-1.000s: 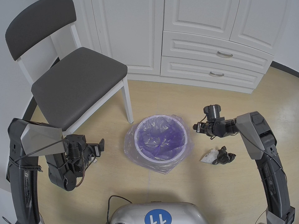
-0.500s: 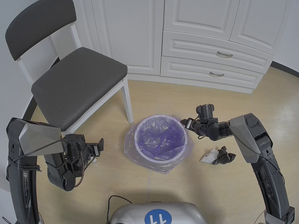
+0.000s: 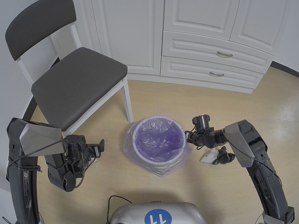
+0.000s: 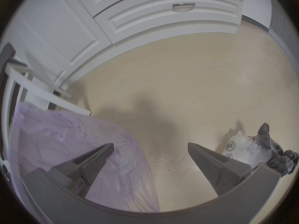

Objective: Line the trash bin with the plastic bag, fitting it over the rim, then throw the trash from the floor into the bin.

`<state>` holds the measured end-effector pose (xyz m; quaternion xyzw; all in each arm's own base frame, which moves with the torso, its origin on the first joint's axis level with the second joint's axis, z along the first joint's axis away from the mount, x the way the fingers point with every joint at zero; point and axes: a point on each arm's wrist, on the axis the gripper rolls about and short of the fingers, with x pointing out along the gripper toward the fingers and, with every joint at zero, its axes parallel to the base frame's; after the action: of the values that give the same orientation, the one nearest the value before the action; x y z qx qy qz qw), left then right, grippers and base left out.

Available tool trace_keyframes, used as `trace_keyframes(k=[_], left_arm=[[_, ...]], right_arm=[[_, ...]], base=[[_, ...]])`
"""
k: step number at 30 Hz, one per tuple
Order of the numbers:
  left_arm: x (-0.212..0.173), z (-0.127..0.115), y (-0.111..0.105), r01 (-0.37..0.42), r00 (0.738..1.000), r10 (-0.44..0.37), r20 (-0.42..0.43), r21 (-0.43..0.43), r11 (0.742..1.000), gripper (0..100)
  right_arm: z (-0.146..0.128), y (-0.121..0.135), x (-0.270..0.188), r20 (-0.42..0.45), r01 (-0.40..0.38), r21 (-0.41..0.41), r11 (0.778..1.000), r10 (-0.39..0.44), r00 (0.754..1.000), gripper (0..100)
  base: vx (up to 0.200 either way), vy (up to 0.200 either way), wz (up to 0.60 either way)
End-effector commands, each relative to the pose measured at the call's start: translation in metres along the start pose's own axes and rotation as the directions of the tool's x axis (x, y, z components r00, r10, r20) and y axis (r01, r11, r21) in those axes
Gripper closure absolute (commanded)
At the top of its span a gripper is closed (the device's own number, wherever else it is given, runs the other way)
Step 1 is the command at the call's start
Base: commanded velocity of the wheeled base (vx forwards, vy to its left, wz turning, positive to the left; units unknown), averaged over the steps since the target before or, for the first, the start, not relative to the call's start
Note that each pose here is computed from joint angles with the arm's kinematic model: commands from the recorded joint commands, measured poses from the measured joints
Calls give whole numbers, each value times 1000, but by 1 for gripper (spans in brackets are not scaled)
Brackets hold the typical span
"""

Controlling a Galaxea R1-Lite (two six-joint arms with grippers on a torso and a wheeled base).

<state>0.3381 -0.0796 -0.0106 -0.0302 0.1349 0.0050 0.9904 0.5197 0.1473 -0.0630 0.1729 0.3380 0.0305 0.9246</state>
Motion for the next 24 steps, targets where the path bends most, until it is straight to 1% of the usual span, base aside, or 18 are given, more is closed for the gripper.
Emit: trace_keyframes(k=[1,2,4,5,6,7,8,9,10,11,12,13,15,16,18,21,22,24], left_arm=[[2,-7,-2,4,1000,-4,-18,6,1000,0],[8,-14,-10,23,1000,-23,-21,15,1000,0],[9,-14,-10,24,999,-24,-21,15,1000,0],[14,-13,-15,34,999,-34,-2,11,999,0],[14,-13,-15,34,999,-34,-2,11,999,0],[23,-9,-22,48,998,-48,32,3,999,0],[27,-8,-26,56,997,-56,50,1,998,0],[28,-8,-27,58,997,-58,52,2,998,0],[38,-6,-33,72,994,-72,78,1,997,0],[43,-8,-36,79,994,-79,74,3,997,0],[43,-8,-36,79,994,-79,74,3,997,0],[56,-9,-43,83,996,-83,39,9,996,0],[61,-9,-44,82,996,-82,28,7,997,0],[76,-11,-52,84,996,-84,-1,11,996,0],[89,-12,-57,84,996,-83,-13,16,996,0],[100,-10,-61,84,996,-83,-23,19,996,0],[109,-12,-63,80,996,-79,-44,23,997,0],[119,-16,-64,75,996,-74,-57,27,997,0]], right_arm=[[-6,-4,5,-6,10,10,1000,-10,1000,0],[10,3,-5,42,-13,32,999,12,999,0],[11,2,-5,44,-13,35,999,11,999,0],[19,3,-10,55,-14,47,999,11,998,0],[19,3,-10,55,-14,47,999,11,998,0],[33,5,-20,82,-21,59,998,16,997,0],[42,5,-26,97,-25,65,998,18,995,0],[44,5,-27,101,-25,66,998,19,995,0],[66,5,-47,132,-26,74,997,16,991,0],[73,5,-57,135,-24,75,997,14,991,0],[73,5,-57,135,-24,75,997,14,991,0],[85,-1,-78,139,-2,65,998,-7,990,0],[89,-4,-84,145,5,53,999,-13,989,0],[100,-12,-104,170,55,18,998,-57,984,0],[103,-17,-125,175,100,16,995,-101,979,0],[98,-20,-142,169,106,19,994,-108,980,0],[86,-24,-149,158,118,16,993,-119,980,0],[70,-26,-151,173,113,3,994,-111,979,0]], base=[[0,0,0],[0,0,0],[0,0,0],[0,0,0],[0,0,0],[0,0,0],[0,0,0],[0,0,0],[0,0,0],[0,0,0],[0,0,0],[0,0,0],[0,0,0],[0,0,0],[0,0,0],[0,0,0],[0,0,0],[0,0,0]])
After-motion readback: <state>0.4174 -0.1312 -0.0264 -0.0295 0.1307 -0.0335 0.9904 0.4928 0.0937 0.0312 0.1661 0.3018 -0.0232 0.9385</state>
